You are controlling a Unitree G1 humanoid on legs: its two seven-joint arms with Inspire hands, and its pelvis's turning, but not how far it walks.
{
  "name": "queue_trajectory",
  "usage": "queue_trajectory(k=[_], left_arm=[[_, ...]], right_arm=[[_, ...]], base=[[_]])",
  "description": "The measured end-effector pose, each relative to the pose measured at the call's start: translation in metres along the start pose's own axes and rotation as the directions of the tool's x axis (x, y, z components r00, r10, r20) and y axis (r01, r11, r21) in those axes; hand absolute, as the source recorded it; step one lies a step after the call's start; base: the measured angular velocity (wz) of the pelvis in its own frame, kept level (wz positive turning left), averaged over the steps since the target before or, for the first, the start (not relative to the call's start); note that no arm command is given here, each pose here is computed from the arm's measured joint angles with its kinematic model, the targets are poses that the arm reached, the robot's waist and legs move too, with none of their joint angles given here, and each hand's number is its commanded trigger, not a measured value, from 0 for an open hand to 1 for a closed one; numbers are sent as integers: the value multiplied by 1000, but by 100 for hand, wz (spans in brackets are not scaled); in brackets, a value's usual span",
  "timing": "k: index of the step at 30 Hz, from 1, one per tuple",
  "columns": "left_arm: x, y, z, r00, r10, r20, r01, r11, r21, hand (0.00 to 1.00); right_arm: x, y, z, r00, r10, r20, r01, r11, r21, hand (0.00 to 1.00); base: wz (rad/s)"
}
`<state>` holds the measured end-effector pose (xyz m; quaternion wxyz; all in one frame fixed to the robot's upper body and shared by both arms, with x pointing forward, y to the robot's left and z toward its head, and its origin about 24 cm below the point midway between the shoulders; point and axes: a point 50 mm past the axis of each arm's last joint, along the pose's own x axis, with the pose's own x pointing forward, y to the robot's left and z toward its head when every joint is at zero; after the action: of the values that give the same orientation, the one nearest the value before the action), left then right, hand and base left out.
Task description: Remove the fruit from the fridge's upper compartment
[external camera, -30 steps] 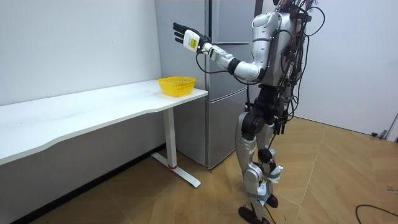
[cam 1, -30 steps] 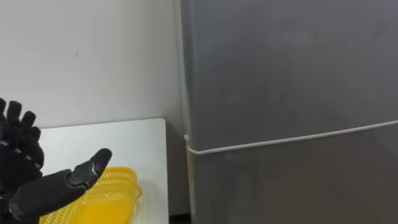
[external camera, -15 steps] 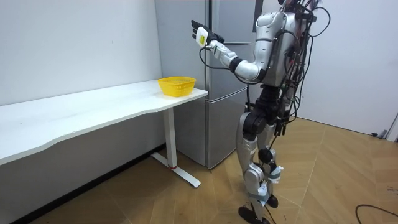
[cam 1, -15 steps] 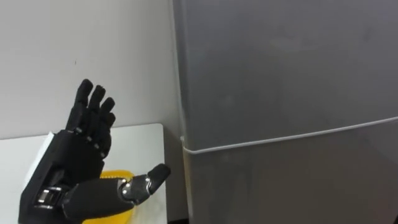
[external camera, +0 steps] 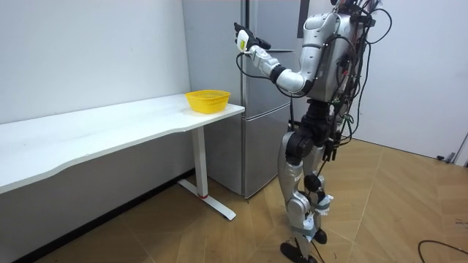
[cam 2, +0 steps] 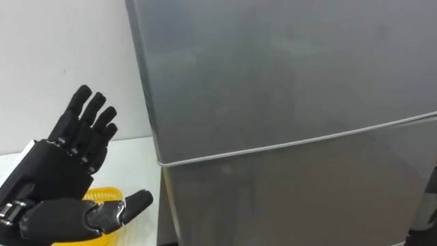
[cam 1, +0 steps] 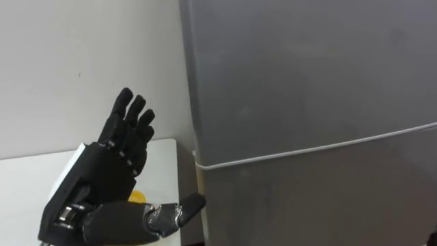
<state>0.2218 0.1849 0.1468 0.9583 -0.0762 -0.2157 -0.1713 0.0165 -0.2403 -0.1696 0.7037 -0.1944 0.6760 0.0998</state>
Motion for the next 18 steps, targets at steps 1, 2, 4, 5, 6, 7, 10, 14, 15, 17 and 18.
queue_trajectory(k=[1, 2, 4, 5, 6, 7, 10, 14, 15, 17, 18], left_arm=[[1, 0, 0, 1000, -5, 3, 5, 1000, 0, 0], [2, -1, 1, 1000, -14, 9, 14, 1000, 1, 0], [5, -2, 3, 999, -29, 19, 28, 1000, 1, 0], [6, -3, 3, 999, -40, 23, 40, 999, 0, 0], [6, -4, 3, 999, -46, 24, 46, 999, 0, 0], [6, -5, 3, 998, -54, 24, 54, 999, 0, 0], [7, -7, 2, 997, -72, 21, 72, 997, -5, 0], [7, -9, 1, 995, -99, 16, 99, 995, -6, 0], [7, -10, 1, 994, -107, 15, 107, 994, -4, 0], [7, -10, 1, 993, -121, 12, 121, 993, -1, 0], [7, -11, 1, 992, -127, 9, 127, 992, 1, 0]], right_arm=[[0, 0, 0, 1000, 0, 0, 0, 1000, 0, 0], [0, -1, 0, 1000, -1, 0, 1, 1000, 0, 0], [0, -1, 0, 1000, -2, 1, 2, 1000, 0, 0], [0, -2, 1, 1000, -3, 3, 3, 1000, 1, 0], [0, -2, 1, 1000, -4, 5, 4, 1000, 1, 0], [0, -3, 2, 1000, -7, 9, 7, 1000, 4, 0], [0, -3, 3, 1000, -12, 14, 12, 1000, 7, 0], [0, -5, 4, 1000, -15, 16, 15, 1000, 7, 0], [0, -5, 4, 1000, -16, 14, 16, 1000, 7, 0], [0, -6, 4, 1000, -14, 8, 14, 1000, 6, 0], [0, -6, 4, 1000, -14, 6, 14, 1000, 6, 0]], base=[[0], [0], [0], [0], [0], [0], [0], [0], [0], [0], [0]])
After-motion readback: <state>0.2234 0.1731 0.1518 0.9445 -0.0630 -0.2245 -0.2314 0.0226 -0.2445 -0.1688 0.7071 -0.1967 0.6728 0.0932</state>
